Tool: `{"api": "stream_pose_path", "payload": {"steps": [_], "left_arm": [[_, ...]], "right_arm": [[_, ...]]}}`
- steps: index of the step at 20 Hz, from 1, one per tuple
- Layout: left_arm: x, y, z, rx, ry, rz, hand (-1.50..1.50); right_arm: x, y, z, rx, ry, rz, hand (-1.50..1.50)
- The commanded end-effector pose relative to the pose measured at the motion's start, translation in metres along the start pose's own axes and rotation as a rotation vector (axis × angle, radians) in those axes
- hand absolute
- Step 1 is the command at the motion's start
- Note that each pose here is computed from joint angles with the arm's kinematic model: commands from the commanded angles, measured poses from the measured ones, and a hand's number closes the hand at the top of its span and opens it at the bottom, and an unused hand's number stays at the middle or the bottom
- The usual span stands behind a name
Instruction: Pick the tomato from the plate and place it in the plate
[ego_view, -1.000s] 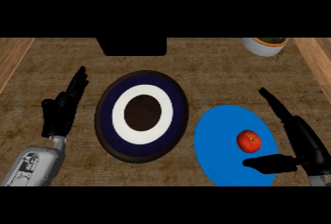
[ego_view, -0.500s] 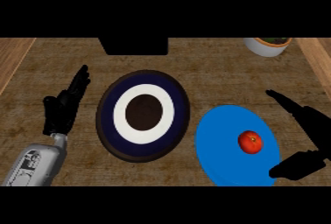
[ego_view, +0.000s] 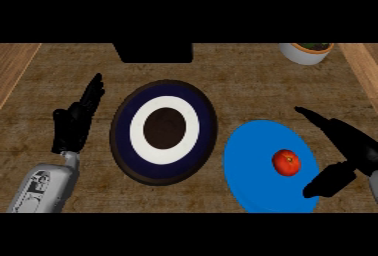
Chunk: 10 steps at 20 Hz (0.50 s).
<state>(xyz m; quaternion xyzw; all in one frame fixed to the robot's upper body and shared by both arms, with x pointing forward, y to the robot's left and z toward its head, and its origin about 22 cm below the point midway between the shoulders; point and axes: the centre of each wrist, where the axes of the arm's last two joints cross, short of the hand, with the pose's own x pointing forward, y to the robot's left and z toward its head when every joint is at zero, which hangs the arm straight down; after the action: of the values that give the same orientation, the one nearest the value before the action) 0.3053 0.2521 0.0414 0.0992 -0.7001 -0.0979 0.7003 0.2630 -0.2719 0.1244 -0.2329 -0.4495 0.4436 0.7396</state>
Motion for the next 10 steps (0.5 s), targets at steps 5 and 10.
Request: {"api": "stream_pose_path", "payload": {"steps": [5,10], "left_arm": [[-0.016,0.014,0.002,-0.017,0.004,0.015,0.00],[-0.013,0.000,0.000,-0.012,-0.009,0.002,0.00]], "right_arm": [[-0.008,0.015,-0.025,0.097,0.068,0.075,-1.50],[-0.031,0.053,-0.054,0.104,0.064,0.085,-1.50]]}}
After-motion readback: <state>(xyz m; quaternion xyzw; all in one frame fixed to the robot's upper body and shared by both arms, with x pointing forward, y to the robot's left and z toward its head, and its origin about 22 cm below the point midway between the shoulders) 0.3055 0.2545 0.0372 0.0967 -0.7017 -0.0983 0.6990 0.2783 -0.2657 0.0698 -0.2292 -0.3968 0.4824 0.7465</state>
